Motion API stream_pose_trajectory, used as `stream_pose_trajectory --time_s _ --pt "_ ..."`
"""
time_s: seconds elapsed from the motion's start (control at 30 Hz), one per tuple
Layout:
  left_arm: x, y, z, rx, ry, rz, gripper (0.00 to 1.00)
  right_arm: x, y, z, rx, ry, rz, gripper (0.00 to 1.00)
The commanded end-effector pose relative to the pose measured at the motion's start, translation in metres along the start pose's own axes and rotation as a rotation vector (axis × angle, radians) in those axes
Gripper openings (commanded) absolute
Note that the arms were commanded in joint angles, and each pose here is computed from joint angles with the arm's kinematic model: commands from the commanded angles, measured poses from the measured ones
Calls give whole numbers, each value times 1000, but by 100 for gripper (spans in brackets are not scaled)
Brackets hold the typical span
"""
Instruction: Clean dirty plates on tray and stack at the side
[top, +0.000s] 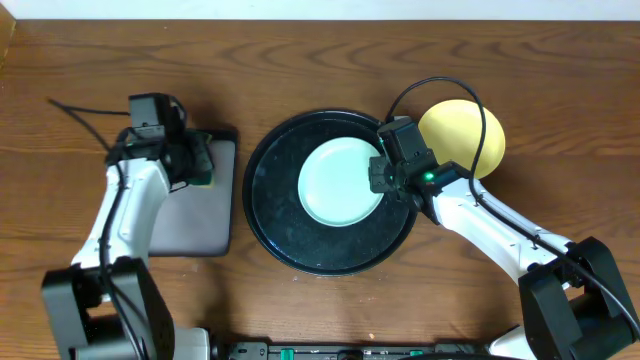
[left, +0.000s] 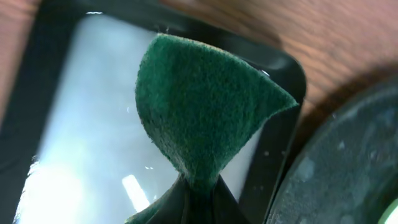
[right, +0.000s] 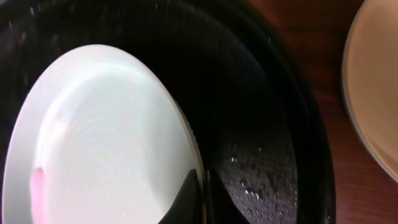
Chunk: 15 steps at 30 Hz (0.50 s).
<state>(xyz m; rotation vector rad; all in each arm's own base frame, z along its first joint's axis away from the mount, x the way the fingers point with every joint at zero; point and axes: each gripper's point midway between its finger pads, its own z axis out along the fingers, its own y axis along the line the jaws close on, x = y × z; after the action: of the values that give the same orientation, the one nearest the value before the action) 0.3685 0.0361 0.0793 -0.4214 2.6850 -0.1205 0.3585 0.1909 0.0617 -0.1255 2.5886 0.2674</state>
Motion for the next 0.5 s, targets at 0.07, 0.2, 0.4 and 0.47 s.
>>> stream_pose_trajectory --time_s 0.07,0.2,0.4,0.47 --pt "14 -13 24 22 60 133 7 -6 5 -5 -28 -8 -56 1" --pt "20 -16 33 24 86 142 7 -6 4 -5 -28 -8 -56 1" --pt "37 -26 43 26 149 153 7 -6 4 -5 -24 -10 -60 1" --pt "38 -32 43 32 147 167 7 -6 4 -5 -24 -9 -66 1"
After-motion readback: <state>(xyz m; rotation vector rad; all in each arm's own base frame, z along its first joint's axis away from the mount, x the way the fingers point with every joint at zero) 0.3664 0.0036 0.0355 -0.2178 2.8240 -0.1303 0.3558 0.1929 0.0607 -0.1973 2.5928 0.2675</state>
